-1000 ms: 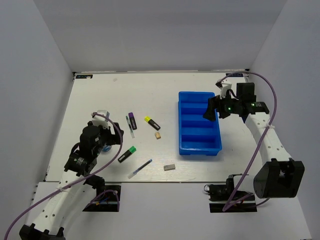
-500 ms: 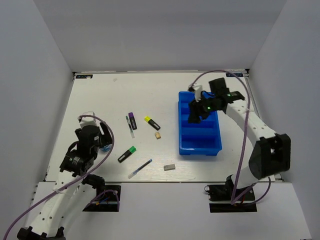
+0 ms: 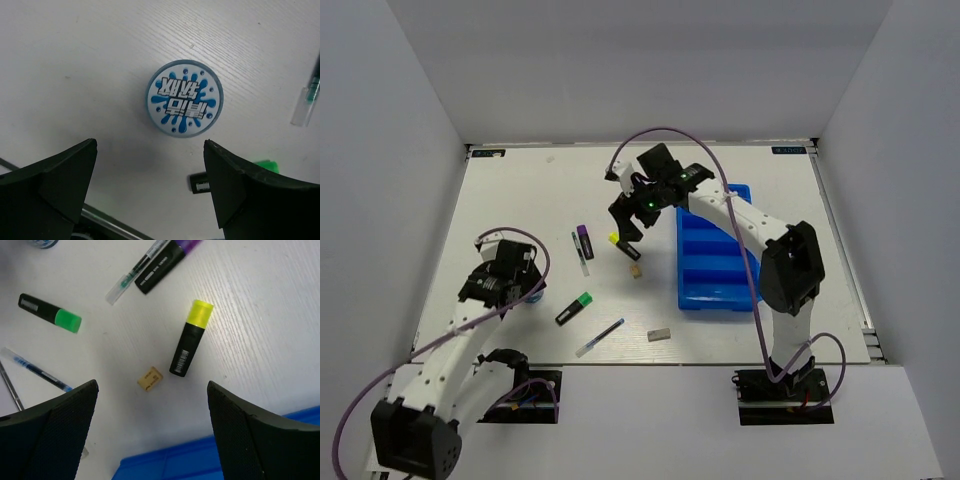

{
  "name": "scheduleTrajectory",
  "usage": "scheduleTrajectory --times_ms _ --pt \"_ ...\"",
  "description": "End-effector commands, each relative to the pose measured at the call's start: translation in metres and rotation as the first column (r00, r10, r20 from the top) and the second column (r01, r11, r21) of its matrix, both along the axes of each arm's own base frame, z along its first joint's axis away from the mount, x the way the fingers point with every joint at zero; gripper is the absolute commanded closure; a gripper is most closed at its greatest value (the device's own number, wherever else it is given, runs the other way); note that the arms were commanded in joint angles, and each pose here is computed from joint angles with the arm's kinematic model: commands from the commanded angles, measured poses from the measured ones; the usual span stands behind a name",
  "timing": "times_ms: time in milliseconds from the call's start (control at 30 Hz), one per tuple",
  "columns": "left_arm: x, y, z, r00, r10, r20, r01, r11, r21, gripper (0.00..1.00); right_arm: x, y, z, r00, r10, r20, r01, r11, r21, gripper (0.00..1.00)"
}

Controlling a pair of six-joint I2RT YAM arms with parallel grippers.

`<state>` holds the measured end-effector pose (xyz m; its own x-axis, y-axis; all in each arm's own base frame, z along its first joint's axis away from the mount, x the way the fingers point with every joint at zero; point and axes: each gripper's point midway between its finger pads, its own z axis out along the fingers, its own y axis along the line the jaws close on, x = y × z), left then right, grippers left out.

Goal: Sort the stationery into containers
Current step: Grab a piece of stationery with the left arm, then place the stationery into the container

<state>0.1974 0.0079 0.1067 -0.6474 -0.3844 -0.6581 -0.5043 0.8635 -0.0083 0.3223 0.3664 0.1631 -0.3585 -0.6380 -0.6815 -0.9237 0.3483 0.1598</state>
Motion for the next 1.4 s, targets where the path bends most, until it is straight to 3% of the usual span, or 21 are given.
scheduleTrajectory --times_ms 0,100,167,333,500,700,833,867,900,933,967,1033,1067,1133,1167,1233,1267,1300,1333,1367 --pt "0.022 -0.014 -0.012 1.0 0.012 0.013 -0.01 0.995 -0.103 0.03 0.006 -0.021 0.001 0.994 -0.106 0.004 0.106 0.994 -0.018 0.09" --pt "0.033 -0.019 -0.024 1.0 -0.018 -0.016 0.016 0.991 -0.131 0.03 -0.003 -0.037 0.008 0.991 -0.106 0.075 0.106 0.994 0.003 0.09" --pt "0.041 -0.019 -0.023 1.0 -0.019 -0.019 0.016 0.989 -0.145 0.03 -0.012 -0.05 -0.013 0.992 -0.11 0.064 0.113 0.993 -0.033 0.09" --pt "0.051 -0.024 -0.033 0.998 -0.059 -0.031 0.053 0.987 -0.155 0.03 -0.028 -0.066 -0.017 0.992 -0.109 0.058 0.111 0.993 -0.036 0.09" --pt "0.05 -0.013 -0.05 0.996 -0.016 -0.086 0.003 0.989 -0.149 0.07 -0.037 -0.074 -0.018 0.993 -0.11 0.044 0.112 0.993 -0.042 0.09" --pt "0.054 -0.01 -0.054 0.992 -0.018 -0.123 0.003 0.992 -0.128 0.4 -0.047 -0.089 -0.015 0.991 -0.127 0.033 0.129 0.991 -0.044 0.09" --pt "0.061 -0.012 -0.046 0.993 -0.049 -0.11 0.035 0.991 -0.128 1.0 -0.054 -0.107 -0.011 0.986 -0.153 0.063 0.157 0.986 -0.051 0.09" --pt "0.062 -0.015 -0.04 0.993 -0.066 -0.094 0.054 0.99 -0.128 1.0 -0.055 -0.112 -0.008 0.984 -0.158 0.078 0.163 0.985 -0.054 0.14" --pt "0.068 -0.023 -0.031 0.993 -0.099 -0.068 0.09 0.988 -0.125 1.0 -0.054 -0.123 -0.012 0.977 -0.188 0.096 0.197 0.977 -0.085 0.44" --pt "0.075 -0.033 -0.017 0.986 -0.162 -0.037 0.157 0.981 -0.114 1.0 -0.056 -0.131 -0.018 0.974 -0.203 0.102 0.214 0.971 -0.109 0.82" --pt "0.077 -0.042 -0.008 0.98 -0.198 -0.014 0.195 0.974 -0.119 1.0 -0.043 -0.151 -0.006 0.936 -0.282 0.213 0.313 0.94 -0.133 1.0" --pt "0.094 -0.076 0.032 0.942 -0.329 0.067 0.334 0.937 -0.102 1.0 -0.034 -0.172 -0.01 0.887 -0.369 0.278 0.417 0.898 -0.14 1.0" --pt "0.104 -0.091 0.053 0.92 -0.375 0.118 0.387 0.915 -0.111 1.0 -0.025 -0.196 0.009 0.803 -0.46 0.379 0.535 0.837 -0.115 1.0" --pt "0.106 -0.134 0.07 0.847 -0.51 0.151 0.527 0.842 -0.114 1.0 -0.02 -0.214 0.014 0.727 -0.538 0.426 0.616 0.785 -0.059 1.0" --pt "0.118 -0.159 0.107 0.793 -0.558 0.245 0.597 0.792 -0.129 1.0 -0.011 -0.233 0.022 0.639 -0.599 0.482 0.697 0.717 -0.033 0.93" --pt "0.122 -0.206 0.102 0.706 -0.667 0.239 0.707 0.685 -0.176 1.0 -0.009 -0.255 0.023 0.554 -0.658 0.509 0.76 0.649 0.012 0.76" --pt "0.123 -0.247 0.146 0.587 -0.722 0.367 0.808 0.549 -0.212 1.0 -0.01 -0.265 0.013 0.526 -0.678 0.513 0.79 0.614 0.001 0.74" --pt "0.141 -0.273 0.151 0.546 -0.747 0.381 0.838 0.5 -0.22 1.0 -0.007 -0.274 0.002 0.494 -0.705 0.508 0.819 0.574 0.002 0.85" --pt "0.141 -0.284 0.138 0.533 -0.764 0.363 0.846 0.475 -0.242 1.0 -0.001 -0.287 -0.001 0.439 -0.723 0.533 0.851 0.525 0.01 0.86" --pt "0.148 -0.302 0.158 0.494 -0.768 0.407 0.87 0.436 -0.231 1.0 0.001 -0.294 -0.004 0.405 -0.738 0.539 0.872 0.489 0.015 1.0"
